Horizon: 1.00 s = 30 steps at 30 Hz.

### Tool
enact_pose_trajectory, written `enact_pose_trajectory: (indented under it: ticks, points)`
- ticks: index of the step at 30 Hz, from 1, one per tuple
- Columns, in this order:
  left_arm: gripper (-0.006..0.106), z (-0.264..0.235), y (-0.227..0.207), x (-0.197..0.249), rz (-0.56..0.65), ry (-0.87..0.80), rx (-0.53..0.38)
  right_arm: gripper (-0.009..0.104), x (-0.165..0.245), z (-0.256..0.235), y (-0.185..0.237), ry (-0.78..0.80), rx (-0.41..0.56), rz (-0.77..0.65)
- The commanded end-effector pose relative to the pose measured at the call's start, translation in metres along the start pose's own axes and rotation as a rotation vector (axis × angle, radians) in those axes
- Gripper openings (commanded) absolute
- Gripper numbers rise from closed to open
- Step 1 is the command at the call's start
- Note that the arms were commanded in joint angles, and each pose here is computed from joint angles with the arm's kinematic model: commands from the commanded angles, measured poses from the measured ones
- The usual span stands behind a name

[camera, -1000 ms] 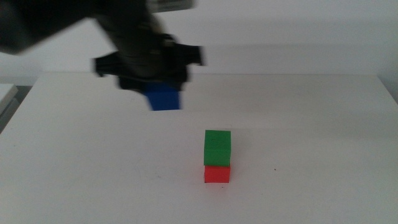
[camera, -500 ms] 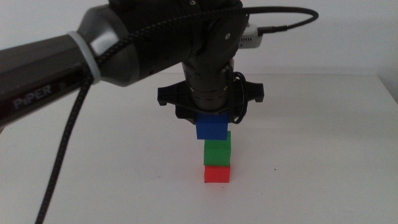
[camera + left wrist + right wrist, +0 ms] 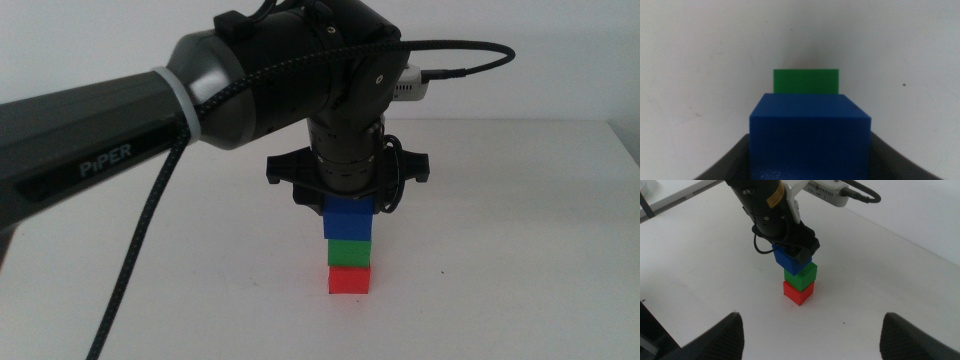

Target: Stack red cubes first, then green, then blue cubes in a specific spot.

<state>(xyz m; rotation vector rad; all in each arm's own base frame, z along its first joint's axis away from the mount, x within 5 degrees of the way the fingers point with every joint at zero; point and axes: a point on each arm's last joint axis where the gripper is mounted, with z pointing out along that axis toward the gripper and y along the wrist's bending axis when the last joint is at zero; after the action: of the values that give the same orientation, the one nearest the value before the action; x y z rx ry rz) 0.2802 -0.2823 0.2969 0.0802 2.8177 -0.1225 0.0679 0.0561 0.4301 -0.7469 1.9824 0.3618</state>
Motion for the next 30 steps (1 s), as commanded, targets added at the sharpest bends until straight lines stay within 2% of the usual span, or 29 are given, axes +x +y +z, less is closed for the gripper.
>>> enact_pose_trajectory:
  ticks: [1, 15, 30]
  points:
    - [-0.002, 0.002, 0.000, -0.004, -0.012, -0.006, 0.013, 0.087, 0.000, -0.001, 0.000, -0.012, 0.002, -0.015]
    - [-0.002, 0.013, 0.005, -0.014, -0.018, 0.006, 0.057, 0.087, 0.000, -0.001, 0.000, -0.012, 0.002, -0.015]
    - [-0.002, 0.022, 0.003, -0.012, -0.017, 0.041, 0.048, 0.087, 0.000, -0.001, 0.000, -0.012, 0.002, -0.015]
